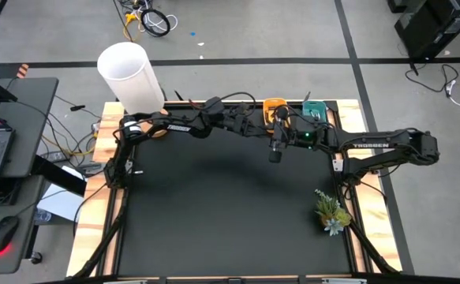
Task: Sort batteries
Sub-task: Put the top silver battery into the blue bin
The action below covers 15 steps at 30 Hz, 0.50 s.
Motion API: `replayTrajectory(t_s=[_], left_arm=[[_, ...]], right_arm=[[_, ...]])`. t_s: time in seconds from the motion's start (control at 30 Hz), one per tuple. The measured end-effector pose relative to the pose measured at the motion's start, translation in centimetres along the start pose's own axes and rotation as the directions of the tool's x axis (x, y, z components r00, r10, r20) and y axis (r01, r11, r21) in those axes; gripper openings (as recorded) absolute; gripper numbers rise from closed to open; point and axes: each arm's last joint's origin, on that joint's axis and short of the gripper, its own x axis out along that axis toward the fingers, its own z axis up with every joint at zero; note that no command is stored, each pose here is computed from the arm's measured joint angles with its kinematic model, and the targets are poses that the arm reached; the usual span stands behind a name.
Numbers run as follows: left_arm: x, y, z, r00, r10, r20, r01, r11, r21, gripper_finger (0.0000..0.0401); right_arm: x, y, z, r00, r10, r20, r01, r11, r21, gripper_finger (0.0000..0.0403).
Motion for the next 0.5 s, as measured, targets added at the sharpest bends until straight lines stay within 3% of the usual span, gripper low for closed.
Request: replayTrajectory(t_s=[0.3, 0.5], left_arm=[[0.1, -0.3, 0.0, 1.000, -0.022, 0.010, 0.022, 1.000, 0.015, 0.0202], [-0.3, -0.1, 0.5, 1.000, -0.007, 0.022, 0.007, 1.000, 0.012, 0.0224]], right_arm=[[-0.7, -0.3, 0.2, 1.000, -0.005, 0.005, 0.005, 1.000, -0.002, 0.0070], [-1.4, -0.3, 0.0, 0.999, 0.006, -0.041, -0.006, 1.000, 0.015, 0.0031]])
